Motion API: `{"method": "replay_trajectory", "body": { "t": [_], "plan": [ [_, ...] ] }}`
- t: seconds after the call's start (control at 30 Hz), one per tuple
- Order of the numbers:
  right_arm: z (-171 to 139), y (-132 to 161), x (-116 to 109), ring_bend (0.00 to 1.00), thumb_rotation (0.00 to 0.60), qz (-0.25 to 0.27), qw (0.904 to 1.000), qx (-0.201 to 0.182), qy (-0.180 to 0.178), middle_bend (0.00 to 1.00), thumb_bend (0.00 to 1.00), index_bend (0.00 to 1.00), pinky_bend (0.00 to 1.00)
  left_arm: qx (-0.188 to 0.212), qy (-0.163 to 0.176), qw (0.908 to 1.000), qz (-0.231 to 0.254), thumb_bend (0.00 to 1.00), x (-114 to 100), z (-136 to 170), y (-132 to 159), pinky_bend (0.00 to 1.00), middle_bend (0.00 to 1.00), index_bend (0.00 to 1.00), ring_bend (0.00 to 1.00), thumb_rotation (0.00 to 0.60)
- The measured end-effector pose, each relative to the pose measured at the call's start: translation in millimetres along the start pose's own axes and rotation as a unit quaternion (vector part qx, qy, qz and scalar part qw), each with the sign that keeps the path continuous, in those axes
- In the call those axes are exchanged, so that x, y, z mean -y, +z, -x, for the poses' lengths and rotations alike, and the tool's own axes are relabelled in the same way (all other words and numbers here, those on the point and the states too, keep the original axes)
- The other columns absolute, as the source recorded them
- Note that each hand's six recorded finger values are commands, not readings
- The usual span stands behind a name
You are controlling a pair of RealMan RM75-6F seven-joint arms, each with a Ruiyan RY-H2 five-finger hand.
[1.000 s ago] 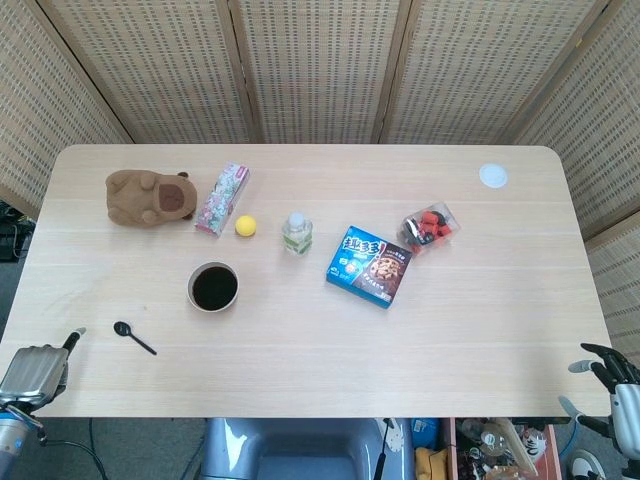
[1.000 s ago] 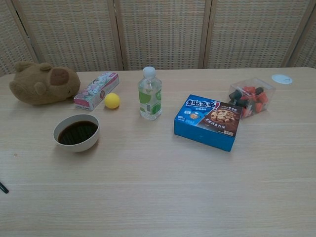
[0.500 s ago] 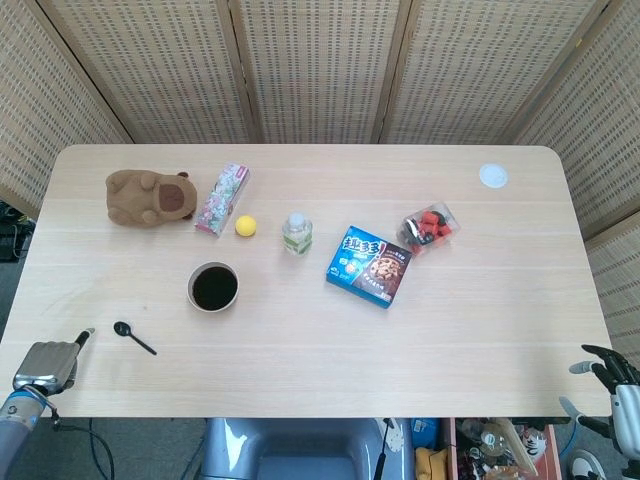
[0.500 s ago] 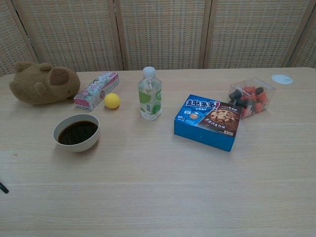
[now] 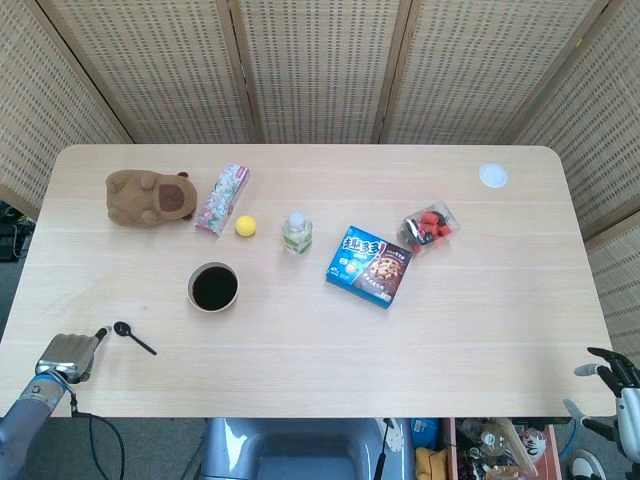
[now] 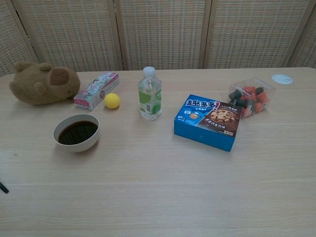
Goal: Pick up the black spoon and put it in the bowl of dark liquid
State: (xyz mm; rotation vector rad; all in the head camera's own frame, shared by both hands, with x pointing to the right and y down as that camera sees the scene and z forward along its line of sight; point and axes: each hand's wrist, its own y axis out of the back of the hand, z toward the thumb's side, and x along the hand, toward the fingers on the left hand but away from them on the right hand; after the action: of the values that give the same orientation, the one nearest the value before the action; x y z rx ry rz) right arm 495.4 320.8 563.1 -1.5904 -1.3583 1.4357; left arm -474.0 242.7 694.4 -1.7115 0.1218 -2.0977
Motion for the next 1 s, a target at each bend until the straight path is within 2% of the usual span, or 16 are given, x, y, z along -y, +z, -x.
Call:
{"method": "replay_trajectory", "body": {
  "t": [0.23, 0.6, 1.0],
  "plan": [
    [-0.9, -1.8, 0.2, 0.22, 0.6, 0.0, 1.0, 0.002, -0.001, 0.34, 0.3, 0.47, 0.31, 0.0, -0.01, 0.9999, -0.008, 0.84, -1.6, -4.1, 6.0, 0.47, 0.64, 0.06, 0.46, 0.6],
    [-2.9, -3.9, -0.3, 0.22, 0.6, 0.0, 1.0, 0.006, -0.002, 0.34, 0.3, 0.47, 0.31, 0.017, 0.02, 0.9993, -0.026, 0.84, -29.2, -9.8, 29.2, 0.48, 0.64, 0.06, 0.46, 0.6],
    [-5.7, -5.9, -3.9, 0.22, 0.6, 0.0, 0.9999, 0.01, -0.008, 0.34, 0.3, 0.47, 0.31, 0.064, 0.045, 0.9957, -0.05, 0.84, -51.5, -3.6, 67.8, 0.48, 0.65, 0.06, 0.46, 0.6]
  ]
}}
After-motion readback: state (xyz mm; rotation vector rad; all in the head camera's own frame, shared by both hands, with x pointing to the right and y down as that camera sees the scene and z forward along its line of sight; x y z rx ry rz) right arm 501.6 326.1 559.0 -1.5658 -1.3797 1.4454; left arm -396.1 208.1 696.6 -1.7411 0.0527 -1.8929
